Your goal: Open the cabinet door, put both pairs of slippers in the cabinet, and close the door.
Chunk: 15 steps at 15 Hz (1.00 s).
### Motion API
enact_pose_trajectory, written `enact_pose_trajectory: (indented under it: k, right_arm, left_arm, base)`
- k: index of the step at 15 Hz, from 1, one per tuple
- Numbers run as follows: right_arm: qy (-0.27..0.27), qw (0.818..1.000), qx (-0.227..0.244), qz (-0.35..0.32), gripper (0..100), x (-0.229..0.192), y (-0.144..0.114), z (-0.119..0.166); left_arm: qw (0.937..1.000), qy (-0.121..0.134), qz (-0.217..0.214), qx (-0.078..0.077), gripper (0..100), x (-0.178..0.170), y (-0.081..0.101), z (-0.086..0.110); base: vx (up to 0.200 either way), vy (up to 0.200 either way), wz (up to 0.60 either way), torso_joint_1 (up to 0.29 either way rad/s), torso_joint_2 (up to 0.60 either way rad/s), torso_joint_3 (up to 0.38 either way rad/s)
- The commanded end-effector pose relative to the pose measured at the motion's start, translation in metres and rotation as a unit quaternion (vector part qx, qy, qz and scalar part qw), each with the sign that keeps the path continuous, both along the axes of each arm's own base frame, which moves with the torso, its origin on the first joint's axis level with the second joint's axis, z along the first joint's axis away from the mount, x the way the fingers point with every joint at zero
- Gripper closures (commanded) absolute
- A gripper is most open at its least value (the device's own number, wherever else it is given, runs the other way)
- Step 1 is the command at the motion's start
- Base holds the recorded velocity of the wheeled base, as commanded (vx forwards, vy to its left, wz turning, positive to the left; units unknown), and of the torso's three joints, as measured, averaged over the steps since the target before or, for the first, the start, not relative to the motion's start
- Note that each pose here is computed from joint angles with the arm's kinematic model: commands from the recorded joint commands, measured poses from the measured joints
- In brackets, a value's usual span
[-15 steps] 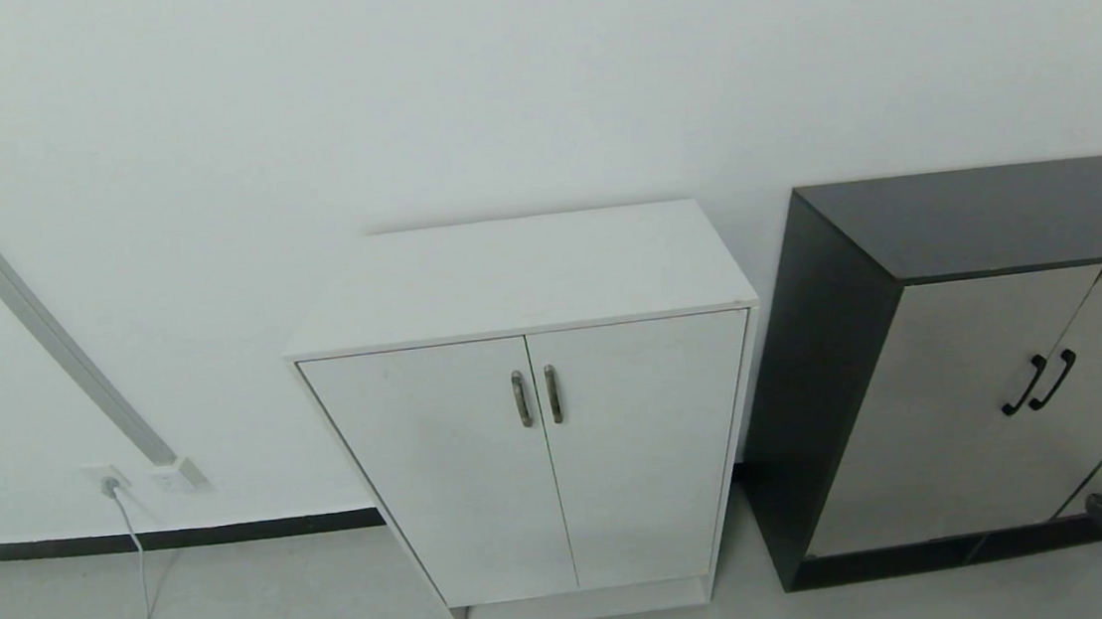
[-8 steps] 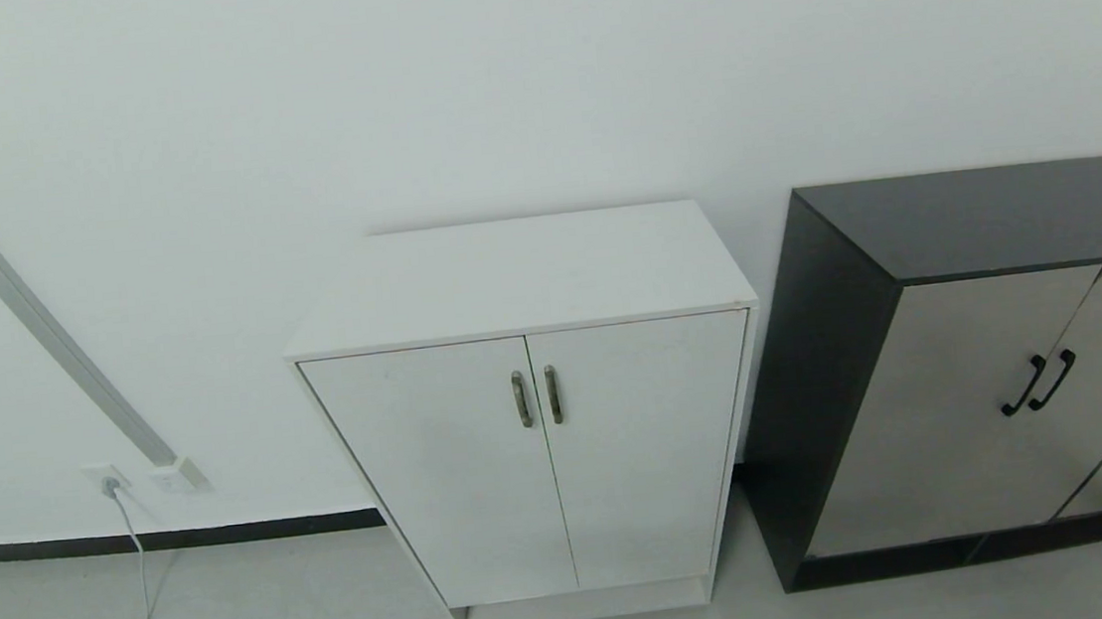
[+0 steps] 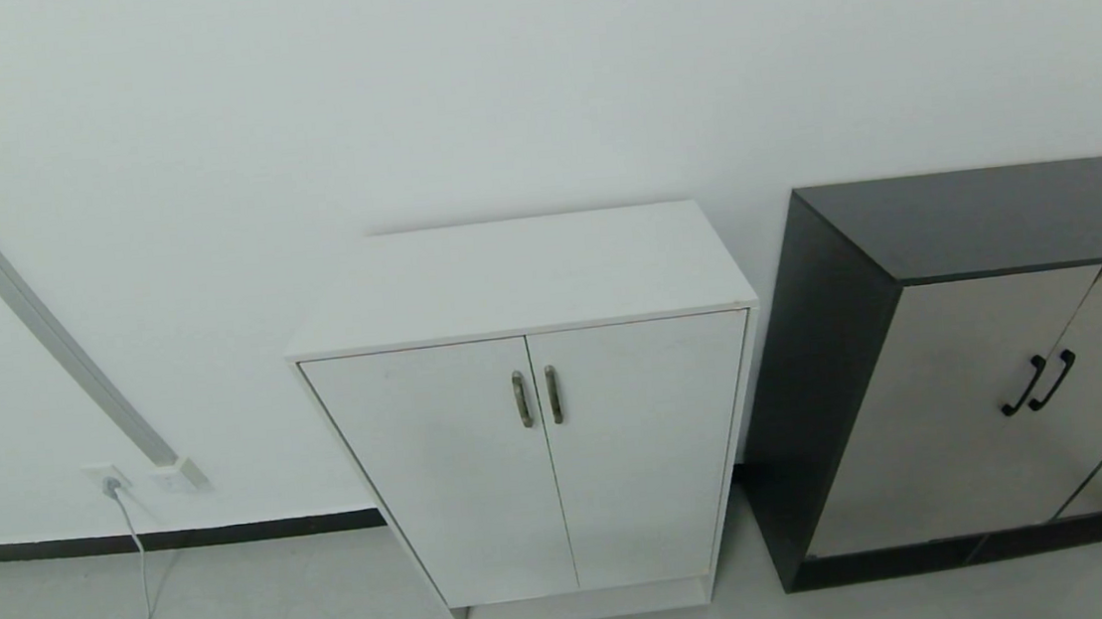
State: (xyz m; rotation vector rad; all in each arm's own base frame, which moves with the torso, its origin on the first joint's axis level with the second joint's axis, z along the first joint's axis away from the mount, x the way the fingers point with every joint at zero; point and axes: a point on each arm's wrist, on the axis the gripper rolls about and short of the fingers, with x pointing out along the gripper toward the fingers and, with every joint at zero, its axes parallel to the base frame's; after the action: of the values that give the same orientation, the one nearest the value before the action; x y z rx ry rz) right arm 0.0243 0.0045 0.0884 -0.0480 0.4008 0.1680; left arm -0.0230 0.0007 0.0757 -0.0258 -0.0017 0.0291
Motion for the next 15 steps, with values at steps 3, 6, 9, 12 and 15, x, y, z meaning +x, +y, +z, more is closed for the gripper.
enact_pose_trajectory:
  k: [3, 6, 9, 12, 15]
  right_arm:
    - [0.005, 1.000, -0.001, 0.003, 100, -0.010, -0.003, -0.007]
    - [-0.008, 1.000, 0.007, 0.008, 100, -0.013, -0.003, -0.007]
    - [-0.040, 0.999, 0.013, 0.032, 100, -0.019, -0.004, -0.005]
    - [-0.056, 0.995, 0.007, 0.086, 100, -0.025, -0.004, -0.009]
    - [-0.063, 0.998, 0.005, 0.011, 100, -0.026, -0.004, -0.009]
  left_arm:
    - [1.0000, 0.001, 0.000, 0.000, 100, 0.000, 0.000, 0.000]
    - [1.0000, 0.001, 0.000, 0.000, 100, 0.000, 0.000, 0.000]
    - [1.0000, 0.001, -0.001, 0.000, 100, 0.000, 0.000, 0.000]
    - [1.0000, 0.001, 0.000, 0.000, 100, 0.000, 0.000, 0.000]
    - [1.0000, 0.001, 0.000, 0.000, 100, 0.000, 0.000, 0.000]
  base:
    - [0.000, 0.000, 0.00, 0.000, 0.00, 0.000]
    - [0.000, 0.000, 0.00, 0.000, 0.00, 0.000]
    - [0.000, 0.000, 0.00, 0.000, 0.00, 0.000]
    - [0.000, 0.000, 0.00, 0.000, 0.00, 0.000]
    - [0.000, 0.000, 0.00, 0.000, 0.00, 0.000]
